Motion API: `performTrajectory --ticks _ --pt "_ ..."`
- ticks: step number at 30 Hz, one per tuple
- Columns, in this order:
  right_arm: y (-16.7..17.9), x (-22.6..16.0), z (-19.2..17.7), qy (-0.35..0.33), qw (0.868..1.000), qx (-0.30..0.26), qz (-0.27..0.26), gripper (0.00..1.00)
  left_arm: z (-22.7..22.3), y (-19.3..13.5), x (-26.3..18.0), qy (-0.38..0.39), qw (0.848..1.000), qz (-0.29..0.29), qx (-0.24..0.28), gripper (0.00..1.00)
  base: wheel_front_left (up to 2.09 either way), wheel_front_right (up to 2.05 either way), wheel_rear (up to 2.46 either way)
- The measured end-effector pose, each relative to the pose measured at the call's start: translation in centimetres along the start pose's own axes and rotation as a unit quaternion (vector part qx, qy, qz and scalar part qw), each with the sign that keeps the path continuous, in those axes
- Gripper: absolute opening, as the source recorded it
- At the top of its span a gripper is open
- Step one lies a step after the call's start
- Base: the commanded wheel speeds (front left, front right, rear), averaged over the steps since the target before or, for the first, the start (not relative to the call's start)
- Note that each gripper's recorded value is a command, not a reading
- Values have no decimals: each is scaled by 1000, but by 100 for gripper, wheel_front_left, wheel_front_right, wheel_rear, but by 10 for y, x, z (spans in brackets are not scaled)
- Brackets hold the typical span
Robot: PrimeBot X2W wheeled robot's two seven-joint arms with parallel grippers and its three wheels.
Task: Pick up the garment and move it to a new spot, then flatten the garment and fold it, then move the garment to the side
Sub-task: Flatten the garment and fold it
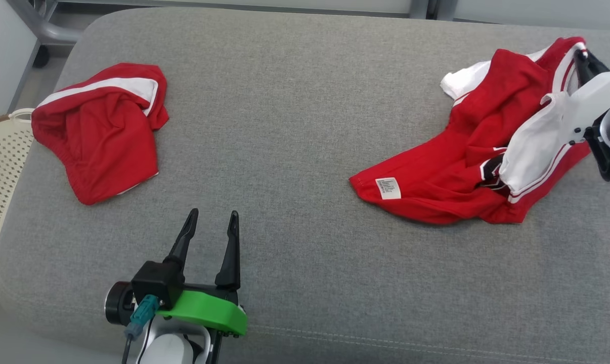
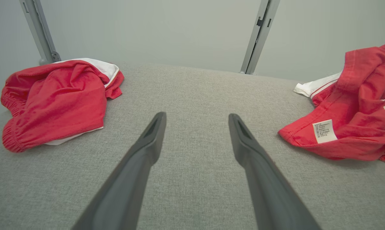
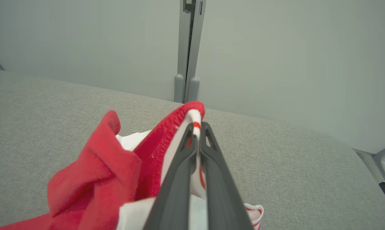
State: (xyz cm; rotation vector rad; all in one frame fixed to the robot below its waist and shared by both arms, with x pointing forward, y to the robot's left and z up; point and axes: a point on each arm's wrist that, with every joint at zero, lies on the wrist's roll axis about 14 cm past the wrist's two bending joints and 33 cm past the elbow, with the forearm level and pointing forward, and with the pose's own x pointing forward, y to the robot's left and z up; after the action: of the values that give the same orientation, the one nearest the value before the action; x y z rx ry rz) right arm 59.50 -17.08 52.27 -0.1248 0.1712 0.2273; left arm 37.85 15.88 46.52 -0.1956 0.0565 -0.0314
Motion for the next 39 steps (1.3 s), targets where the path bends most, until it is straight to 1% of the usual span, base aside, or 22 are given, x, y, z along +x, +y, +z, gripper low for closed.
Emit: performTrajectory --ticks 4,8,9,10,11,15,21,27,34,39 --pt "-4 6 -5 6 1000 -1 -6 0 0 4 -1 1 1000 6 -1 100 0 0 0" --pt "4 12 -14 14 1000 -3 1 0 -2 10 -2 5 1000 16 -1 100 0 0 0" --pt "3 13 -16 16 1000 -3 1 12 -3 11 -2 6 1000 18 -1 100 0 0 0" --pt "2 14 -17 17 1000 -6 0 60 -3 12 -2 6 1000 19 0 100 0 0 0" --pt "2 14 -17 17 1000 -6 0 100 -3 12 -2 6 1000 19 0 100 0 0 0" --pt "-5 8 -20 19 1000 -14 -7 100 -2 12 -1 5 1000 20 0 100 0 0 0" --pt "-6 0 -17 14 1000 -15 -9 100 0 5 2 1 1000 10 -2 100 0 0 0" --pt "6 -17 -42 36 999 -6 2 100 3 -1 4 -5 1000 -1 0 100 0 0 0" --pt "16 -20 -31 15 1000 7 17 100 5 -8 5 -8 1000 -12 0 100 0 0 0" --pt "21 -18 -32 17 1000 10 22 100 5 -6 4 -8 1000 -10 1 100 0 0 0"
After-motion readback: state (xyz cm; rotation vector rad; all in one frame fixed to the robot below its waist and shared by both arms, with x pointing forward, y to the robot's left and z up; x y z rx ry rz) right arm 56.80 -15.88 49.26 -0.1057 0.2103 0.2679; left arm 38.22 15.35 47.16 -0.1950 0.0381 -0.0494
